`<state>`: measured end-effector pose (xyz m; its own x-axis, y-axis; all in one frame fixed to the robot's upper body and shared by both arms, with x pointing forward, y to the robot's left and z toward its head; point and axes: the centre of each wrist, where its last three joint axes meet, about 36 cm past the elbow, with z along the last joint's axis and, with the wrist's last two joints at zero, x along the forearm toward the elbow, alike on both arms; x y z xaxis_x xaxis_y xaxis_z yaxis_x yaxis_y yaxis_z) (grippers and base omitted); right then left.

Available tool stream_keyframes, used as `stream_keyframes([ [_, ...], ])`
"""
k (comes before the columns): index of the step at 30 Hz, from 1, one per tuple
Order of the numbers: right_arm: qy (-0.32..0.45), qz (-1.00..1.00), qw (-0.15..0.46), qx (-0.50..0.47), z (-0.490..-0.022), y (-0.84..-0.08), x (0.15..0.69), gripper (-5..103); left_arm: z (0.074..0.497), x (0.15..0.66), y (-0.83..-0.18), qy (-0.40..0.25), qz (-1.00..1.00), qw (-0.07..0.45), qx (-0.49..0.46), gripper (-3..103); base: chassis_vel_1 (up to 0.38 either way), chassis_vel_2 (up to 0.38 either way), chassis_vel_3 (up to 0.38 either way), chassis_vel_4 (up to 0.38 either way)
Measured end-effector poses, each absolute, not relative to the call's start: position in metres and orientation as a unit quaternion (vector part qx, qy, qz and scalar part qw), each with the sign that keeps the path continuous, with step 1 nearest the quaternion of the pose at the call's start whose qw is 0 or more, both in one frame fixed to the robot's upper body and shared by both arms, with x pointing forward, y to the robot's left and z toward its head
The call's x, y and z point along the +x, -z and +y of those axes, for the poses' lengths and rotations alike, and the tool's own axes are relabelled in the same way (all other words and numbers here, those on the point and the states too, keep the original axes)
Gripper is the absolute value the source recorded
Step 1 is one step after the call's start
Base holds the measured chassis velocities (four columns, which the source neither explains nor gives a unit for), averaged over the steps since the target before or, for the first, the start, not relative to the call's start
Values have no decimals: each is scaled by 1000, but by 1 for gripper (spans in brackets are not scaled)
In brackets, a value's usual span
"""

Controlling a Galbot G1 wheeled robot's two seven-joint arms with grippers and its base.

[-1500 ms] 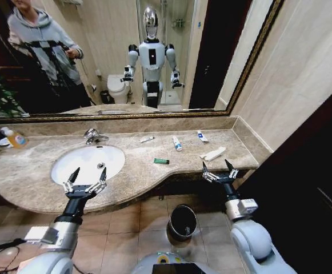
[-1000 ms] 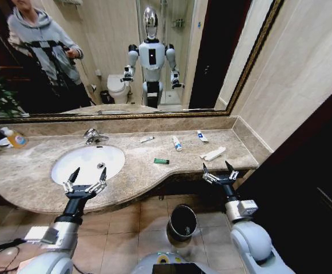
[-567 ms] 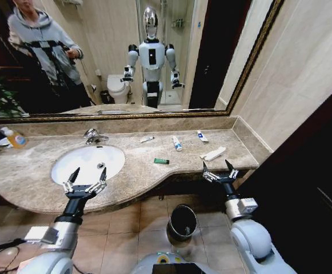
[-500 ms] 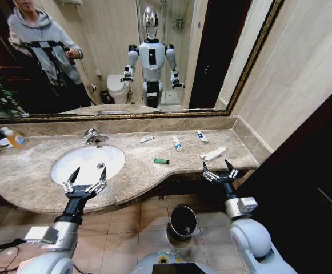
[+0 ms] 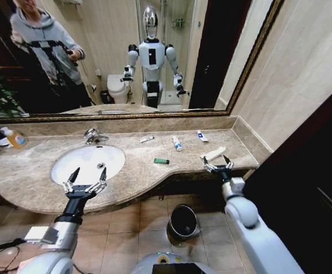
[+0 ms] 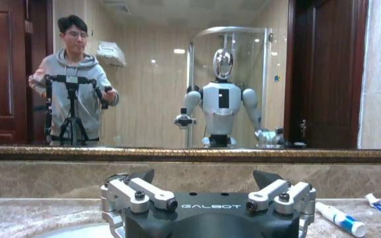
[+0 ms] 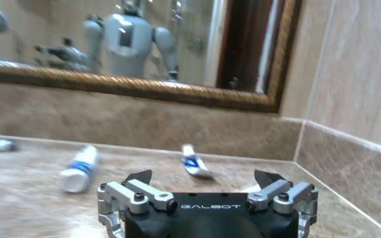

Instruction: Pick up the trash from the sink and place it in the trash bin.

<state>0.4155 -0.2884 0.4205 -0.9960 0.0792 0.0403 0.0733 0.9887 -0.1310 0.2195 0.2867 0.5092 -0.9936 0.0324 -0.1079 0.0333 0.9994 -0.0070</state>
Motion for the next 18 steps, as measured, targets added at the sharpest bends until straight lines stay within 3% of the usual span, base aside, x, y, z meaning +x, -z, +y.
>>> stream_keyframes([
  [11, -77, -982, 62, -160, -265, -392, 492, 100, 287, 219, -509, 4, 998, 54, 16, 100, 0, 0, 0, 0],
  [17, -71, -980, 80, -167, -254, -389, 501, 102, 287, 219, -509, 4, 998, 54, 16, 100, 0, 0, 0, 0],
  [18, -67, -980, 83, -166, -253, -388, 502, 99, 287, 219, -509, 4, 998, 54, 16, 100, 0, 0, 0, 0],
])
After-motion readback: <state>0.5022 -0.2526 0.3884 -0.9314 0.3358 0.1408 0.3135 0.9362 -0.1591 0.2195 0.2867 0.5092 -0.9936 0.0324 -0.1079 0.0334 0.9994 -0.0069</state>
